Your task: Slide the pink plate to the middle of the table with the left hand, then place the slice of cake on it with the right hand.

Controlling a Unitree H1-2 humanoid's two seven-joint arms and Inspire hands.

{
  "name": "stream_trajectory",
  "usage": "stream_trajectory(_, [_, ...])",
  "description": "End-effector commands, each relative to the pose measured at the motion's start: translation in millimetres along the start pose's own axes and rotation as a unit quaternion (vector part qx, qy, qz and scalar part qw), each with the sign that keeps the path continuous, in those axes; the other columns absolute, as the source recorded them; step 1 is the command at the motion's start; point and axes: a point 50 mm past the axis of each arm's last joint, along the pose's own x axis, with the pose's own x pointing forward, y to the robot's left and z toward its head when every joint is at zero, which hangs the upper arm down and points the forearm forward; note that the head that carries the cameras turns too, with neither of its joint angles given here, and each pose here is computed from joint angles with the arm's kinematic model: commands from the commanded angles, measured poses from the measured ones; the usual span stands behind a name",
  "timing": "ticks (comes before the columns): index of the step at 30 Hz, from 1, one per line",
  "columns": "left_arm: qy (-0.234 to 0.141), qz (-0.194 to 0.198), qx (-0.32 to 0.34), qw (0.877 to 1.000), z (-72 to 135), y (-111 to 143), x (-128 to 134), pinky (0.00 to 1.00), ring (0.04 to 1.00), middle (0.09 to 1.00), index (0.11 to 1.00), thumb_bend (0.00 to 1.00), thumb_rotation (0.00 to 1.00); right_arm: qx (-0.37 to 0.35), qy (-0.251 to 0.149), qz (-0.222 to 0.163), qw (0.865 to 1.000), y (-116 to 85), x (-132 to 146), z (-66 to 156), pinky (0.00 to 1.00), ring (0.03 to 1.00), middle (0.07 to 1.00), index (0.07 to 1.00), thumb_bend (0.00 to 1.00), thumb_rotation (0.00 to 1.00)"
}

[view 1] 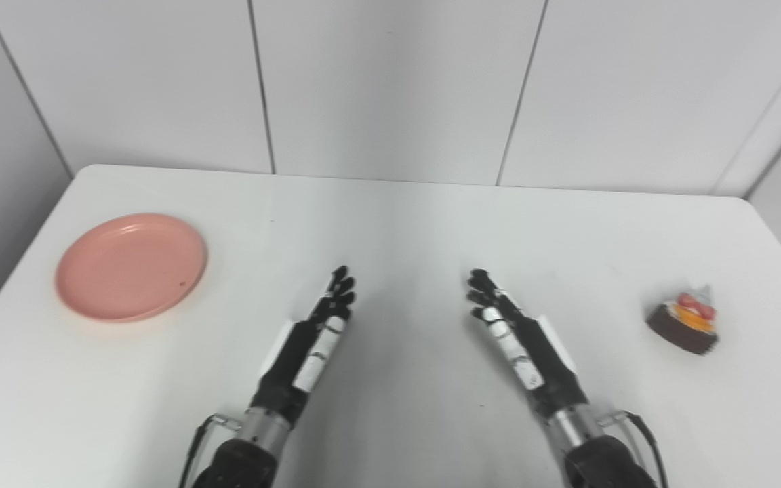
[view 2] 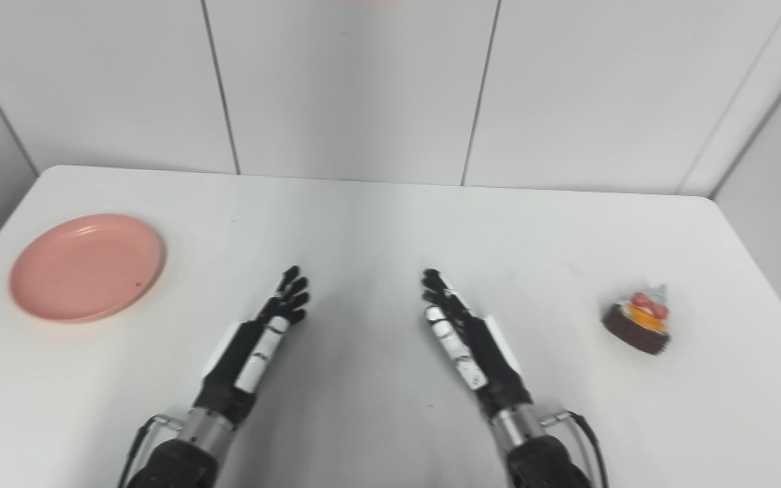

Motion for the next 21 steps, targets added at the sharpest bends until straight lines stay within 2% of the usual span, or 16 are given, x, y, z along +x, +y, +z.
stream_trajectory(1, [0.044, -0.009, -0.004, 0.999, -15, -16, -1, 0.95, 0.973, 0.985, 0.972, 0.4, 1.0, 0.003, 0.022, 0.021, 1.0, -1, -7, -11, 0.88, 0.915, 0.935, 0.934, 0.27, 1.0])
stream_trajectory(10, [0.046, -0.01, -0.029, 0.998, -15, -41, 13, 0.96, 0.987, 1.0, 0.995, 0.36, 1.0, 0.028, 0.015, 0.03, 0.999, -18, -9, -22, 0.94, 0.939, 0.952, 0.956, 0.25, 1.0])
stream_trajectory(21, [0.048, -0.014, -0.033, 0.998, -17, -46, 17, 0.96, 0.995, 1.0, 1.0, 0.41, 1.0, 0.03, 0.018, 0.028, 0.999, -24, -10, -23, 0.95, 0.936, 0.949, 0.953, 0.18, 1.0])
